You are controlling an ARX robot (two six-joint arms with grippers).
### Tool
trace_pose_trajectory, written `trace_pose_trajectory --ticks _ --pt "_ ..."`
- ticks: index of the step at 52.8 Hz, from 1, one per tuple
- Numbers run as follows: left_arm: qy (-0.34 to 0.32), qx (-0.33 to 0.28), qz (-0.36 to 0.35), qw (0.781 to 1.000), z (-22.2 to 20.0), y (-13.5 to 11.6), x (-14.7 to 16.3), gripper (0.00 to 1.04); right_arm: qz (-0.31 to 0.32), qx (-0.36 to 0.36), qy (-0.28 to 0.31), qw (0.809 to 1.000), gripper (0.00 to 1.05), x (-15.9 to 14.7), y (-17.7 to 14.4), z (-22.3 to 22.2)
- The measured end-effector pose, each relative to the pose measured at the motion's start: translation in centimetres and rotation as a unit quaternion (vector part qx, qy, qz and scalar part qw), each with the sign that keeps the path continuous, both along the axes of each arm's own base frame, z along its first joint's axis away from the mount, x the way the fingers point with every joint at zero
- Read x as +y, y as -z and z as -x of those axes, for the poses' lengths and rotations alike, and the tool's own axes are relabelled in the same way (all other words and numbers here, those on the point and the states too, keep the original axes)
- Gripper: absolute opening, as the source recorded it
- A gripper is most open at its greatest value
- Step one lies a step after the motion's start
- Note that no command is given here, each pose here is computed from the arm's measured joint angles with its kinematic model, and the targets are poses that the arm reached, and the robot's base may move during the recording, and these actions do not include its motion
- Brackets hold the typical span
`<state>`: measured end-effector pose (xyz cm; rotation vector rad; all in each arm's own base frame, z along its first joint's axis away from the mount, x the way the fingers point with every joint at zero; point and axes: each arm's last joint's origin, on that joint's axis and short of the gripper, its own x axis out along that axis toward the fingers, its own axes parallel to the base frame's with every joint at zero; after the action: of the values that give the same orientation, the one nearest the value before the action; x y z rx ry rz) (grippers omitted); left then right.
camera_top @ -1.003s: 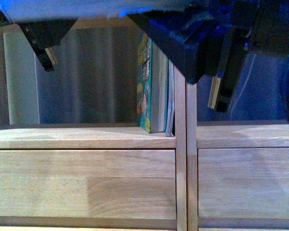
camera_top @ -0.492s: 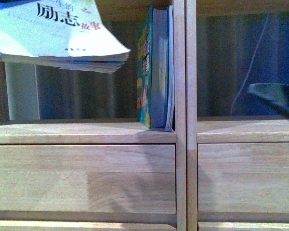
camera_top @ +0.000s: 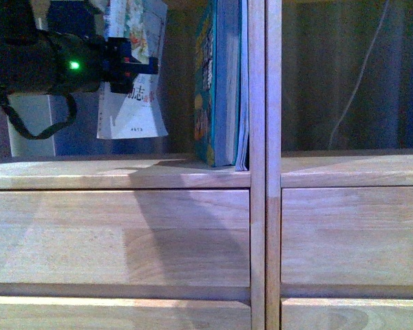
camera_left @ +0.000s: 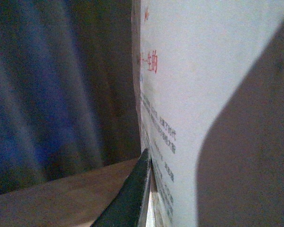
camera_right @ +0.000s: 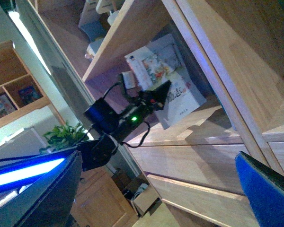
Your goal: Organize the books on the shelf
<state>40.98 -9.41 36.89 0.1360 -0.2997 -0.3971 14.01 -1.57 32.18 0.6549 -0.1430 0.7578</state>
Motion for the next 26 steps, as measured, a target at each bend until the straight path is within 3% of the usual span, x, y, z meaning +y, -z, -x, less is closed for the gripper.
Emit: trace_pose_trajectory --ticks 9,26 --pt "-0.019 -0.037 -0.053 0.998 -2.8 0.4 -1.6 0.17 -0.002 0.003 -0.004 1.000 0.98 0.0 0.0 0.0" --pt "-0.018 -0.058 -0.070 0.996 -7.4 1.9 -3.4 0.17 -0.003 0.004 -0.004 1.000 0.98 0.0 0.0 0.0"
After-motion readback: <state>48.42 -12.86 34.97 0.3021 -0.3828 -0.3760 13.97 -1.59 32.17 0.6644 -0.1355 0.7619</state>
